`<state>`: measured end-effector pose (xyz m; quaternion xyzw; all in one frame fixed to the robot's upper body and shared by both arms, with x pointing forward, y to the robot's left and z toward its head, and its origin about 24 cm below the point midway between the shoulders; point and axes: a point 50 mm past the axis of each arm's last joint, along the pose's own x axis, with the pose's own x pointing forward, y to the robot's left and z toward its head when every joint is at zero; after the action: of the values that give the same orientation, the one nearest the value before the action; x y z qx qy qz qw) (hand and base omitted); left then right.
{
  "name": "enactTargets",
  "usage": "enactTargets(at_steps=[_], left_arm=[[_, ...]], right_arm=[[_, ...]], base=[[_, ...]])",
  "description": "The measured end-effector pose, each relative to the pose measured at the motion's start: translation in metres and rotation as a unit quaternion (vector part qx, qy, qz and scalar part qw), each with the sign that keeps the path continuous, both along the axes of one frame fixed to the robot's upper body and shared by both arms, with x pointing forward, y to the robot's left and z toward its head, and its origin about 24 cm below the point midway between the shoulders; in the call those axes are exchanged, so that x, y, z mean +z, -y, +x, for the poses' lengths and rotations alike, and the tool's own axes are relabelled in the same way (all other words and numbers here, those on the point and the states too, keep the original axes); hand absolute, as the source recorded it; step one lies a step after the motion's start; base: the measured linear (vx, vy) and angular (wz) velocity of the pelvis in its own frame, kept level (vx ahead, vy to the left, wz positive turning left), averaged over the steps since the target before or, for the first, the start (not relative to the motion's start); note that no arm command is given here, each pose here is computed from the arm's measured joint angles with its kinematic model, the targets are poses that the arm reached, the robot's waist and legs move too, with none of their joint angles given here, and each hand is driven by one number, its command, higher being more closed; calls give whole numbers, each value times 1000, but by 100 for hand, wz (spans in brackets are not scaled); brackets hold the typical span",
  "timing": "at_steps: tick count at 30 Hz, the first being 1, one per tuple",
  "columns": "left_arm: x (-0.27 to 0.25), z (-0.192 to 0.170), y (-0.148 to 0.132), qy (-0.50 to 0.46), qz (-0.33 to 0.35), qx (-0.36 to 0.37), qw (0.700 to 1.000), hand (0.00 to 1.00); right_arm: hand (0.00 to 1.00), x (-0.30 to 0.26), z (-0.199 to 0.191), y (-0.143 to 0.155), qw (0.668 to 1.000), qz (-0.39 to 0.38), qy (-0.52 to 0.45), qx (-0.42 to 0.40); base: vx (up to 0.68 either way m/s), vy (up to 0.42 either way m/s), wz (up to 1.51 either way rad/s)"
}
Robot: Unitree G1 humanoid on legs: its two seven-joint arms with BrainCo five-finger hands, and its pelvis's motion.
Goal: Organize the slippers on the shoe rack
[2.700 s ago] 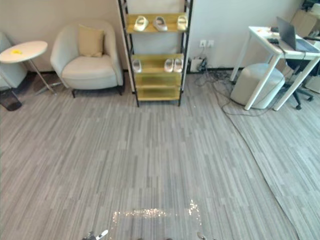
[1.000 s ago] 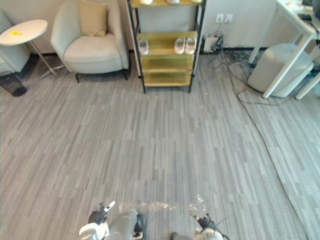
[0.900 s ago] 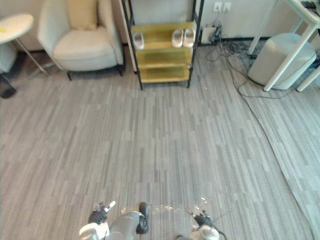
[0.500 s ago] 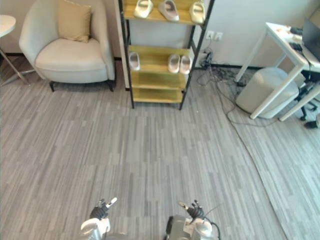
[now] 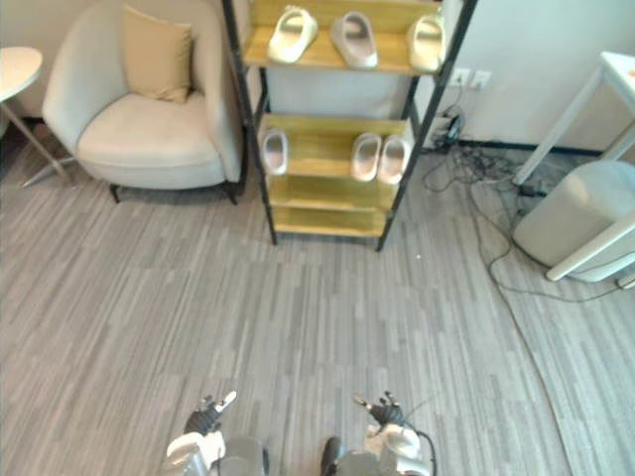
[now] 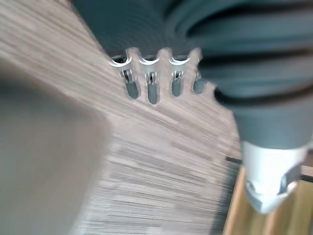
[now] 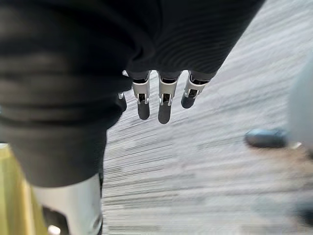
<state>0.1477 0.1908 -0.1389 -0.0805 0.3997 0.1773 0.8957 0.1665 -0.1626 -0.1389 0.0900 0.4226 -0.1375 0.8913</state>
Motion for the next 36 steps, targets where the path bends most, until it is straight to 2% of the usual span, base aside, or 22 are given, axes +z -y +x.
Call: enactTargets(at_steps=[3,8,16,23,27,36], left_arm=[[-5,-10,6,-14,-13,10,1000,0],[-4,-11,-5,-15,-3,16,1000,0],[-8,-15,-6,-35,5,-11,999,0],[-8,-14,1,-36,1,-16,999,0],[-13,-20,19,-46,-25,-9,999,0],[-5,-7,9,-19,-5,-20,1000,0]], right_arm=[[0,-5,-14,12,1000,-14,-22,-6],[0,-9,-17,-3,999,4,-31,5],[0,-12,-32,3,999,-10,-42,13],[0,-8,-23,6,999,-13,-30,11],[0,-8,-21,19,999,-24,-31,-4],[0,-9,-23,17,999,-25,-40,1]], base=[[475,251,-23],[511,205,-24],[364,72,15],[490,-204,38],[502,-321,39],[346,-134,-6]])
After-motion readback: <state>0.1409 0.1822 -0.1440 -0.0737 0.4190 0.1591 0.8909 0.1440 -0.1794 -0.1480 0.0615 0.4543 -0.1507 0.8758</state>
